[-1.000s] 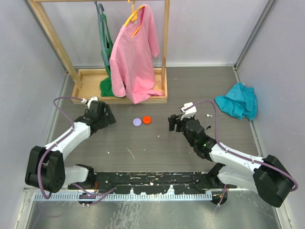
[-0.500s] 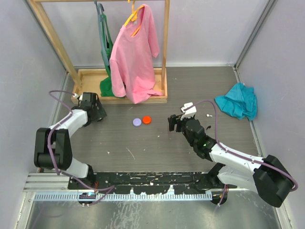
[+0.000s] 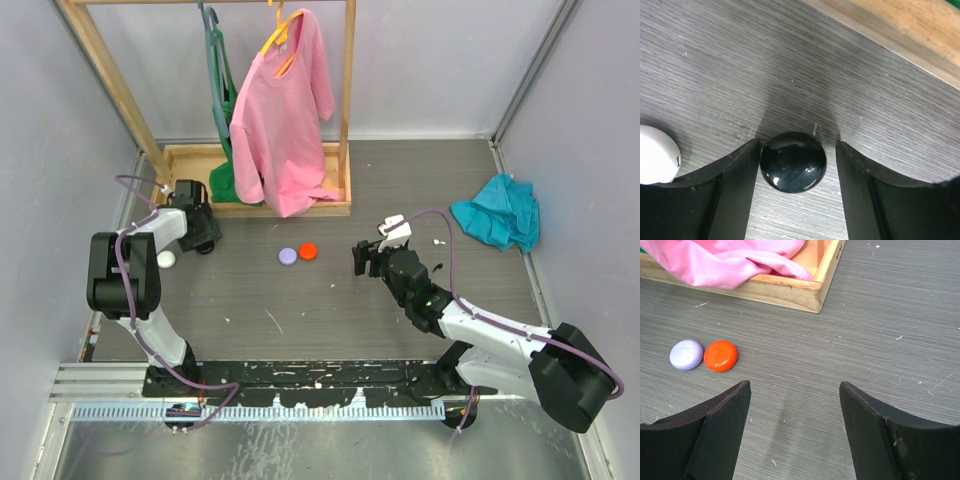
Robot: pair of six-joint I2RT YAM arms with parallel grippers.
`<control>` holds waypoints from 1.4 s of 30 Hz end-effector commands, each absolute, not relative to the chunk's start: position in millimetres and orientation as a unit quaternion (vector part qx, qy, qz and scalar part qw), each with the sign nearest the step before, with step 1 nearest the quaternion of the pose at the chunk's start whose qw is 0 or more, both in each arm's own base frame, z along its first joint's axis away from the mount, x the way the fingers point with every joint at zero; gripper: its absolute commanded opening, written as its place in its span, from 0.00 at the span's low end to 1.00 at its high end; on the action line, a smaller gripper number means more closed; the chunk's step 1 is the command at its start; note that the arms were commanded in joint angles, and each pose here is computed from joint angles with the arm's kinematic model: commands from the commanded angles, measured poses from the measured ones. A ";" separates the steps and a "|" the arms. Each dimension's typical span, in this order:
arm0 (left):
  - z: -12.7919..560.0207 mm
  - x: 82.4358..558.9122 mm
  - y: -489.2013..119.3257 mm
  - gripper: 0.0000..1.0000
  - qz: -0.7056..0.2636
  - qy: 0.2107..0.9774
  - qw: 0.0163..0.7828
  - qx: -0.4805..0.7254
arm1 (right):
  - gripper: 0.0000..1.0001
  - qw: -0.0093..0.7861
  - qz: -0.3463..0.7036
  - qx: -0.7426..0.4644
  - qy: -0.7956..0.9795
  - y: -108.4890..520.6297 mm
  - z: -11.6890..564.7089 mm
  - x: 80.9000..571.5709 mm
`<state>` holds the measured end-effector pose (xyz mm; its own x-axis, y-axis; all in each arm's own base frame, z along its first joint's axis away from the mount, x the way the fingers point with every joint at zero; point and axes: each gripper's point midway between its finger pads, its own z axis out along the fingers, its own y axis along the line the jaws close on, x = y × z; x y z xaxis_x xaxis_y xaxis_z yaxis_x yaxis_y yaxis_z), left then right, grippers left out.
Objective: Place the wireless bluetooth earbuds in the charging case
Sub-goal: Pick up the charging case at the center of the board.
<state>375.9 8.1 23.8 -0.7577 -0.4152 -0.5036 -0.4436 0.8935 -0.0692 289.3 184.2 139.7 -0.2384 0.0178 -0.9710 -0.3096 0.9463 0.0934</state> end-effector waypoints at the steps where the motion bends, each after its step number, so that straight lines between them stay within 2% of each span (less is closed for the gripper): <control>1: 29.4 382.5 -0.1 0.59 0.003 0.945 0.253 -0.206 | 0.77 0.633 0.143 -0.076 0.757 187.3 160.5 297.6; 6: 28.8 370.4 -14.7 0.47 -0.033 0.950 0.235 -0.201 | 0.77 0.632 0.145 -0.079 0.757 188.5 160.5 297.3; 15: 52.9 338.0 -48.0 0.39 -0.129 0.938 0.244 -0.209 | 0.77 0.624 0.185 -0.132 0.748 210.4 161.4 290.4; 23: 79.8 311.2 -97.4 0.38 -0.220 0.928 0.246 -0.173 | 0.77 0.614 0.261 -0.256 0.700 249.9 160.7 265.1; 27: 92.9 302.4 -123.1 0.36 -0.250 0.926 0.242 -0.150 | 0.77 0.639 0.288 -0.357 0.617 273.5 170.6 235.8; 34: 108.2 286.6 -166.8 0.36 -0.279 0.932 0.215 -0.089 | 0.78 0.658 0.249 -0.521 0.484 302.6 175.2 195.0; 42: 115.4 271.4 -200.4 0.35 -0.298 0.933 0.196 -0.047 | 0.78 0.642 0.167 -0.647 0.377 328.2 173.6 172.1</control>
